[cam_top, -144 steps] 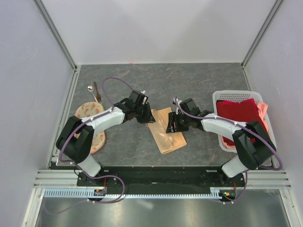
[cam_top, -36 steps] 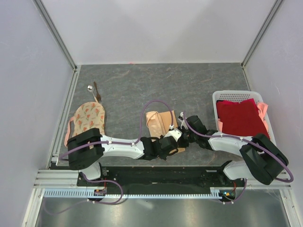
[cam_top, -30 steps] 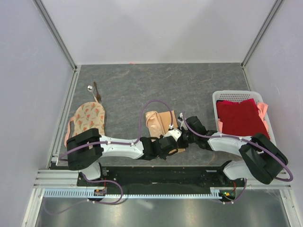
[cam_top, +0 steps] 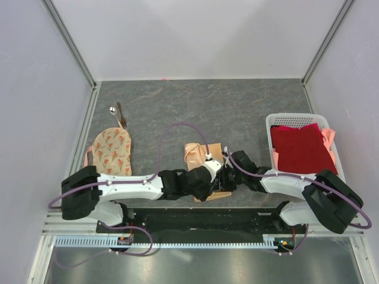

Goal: Fold the napkin into a case and place the utensils inside
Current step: Smooth out the 2/3-rectangle-folded napkin at the center of the board.

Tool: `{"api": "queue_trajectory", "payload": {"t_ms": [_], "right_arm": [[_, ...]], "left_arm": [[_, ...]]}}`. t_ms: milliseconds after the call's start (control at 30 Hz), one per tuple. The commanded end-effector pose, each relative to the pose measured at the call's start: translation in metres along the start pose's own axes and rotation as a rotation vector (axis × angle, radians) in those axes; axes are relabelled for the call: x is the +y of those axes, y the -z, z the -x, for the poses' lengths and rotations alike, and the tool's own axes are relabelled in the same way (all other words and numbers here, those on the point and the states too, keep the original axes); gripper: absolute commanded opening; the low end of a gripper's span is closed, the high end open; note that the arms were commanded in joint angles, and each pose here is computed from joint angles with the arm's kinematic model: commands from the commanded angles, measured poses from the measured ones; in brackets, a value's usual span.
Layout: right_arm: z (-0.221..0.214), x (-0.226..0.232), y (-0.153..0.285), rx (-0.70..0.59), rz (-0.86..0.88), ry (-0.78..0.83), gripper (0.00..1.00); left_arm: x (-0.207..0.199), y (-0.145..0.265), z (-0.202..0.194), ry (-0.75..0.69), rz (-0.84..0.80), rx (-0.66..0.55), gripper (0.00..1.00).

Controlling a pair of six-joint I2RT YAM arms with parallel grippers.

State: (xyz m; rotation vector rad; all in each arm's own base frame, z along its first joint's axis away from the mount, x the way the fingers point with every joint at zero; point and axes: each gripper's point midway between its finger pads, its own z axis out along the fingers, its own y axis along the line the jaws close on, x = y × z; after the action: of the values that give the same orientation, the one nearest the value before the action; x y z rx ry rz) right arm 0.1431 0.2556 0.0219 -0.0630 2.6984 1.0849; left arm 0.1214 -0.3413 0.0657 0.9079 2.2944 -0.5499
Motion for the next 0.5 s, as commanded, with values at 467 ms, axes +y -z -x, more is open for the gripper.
{"api": "queue_trajectory", "payload": {"t_ms": [467], "right_arm": [[0.012,0.01,-0.01,-0.001,-0.052,0.101,0.56]], "left_arm": [[0.103,0.033,0.028,0.626,-0.071,-0.052,0.2]]}}
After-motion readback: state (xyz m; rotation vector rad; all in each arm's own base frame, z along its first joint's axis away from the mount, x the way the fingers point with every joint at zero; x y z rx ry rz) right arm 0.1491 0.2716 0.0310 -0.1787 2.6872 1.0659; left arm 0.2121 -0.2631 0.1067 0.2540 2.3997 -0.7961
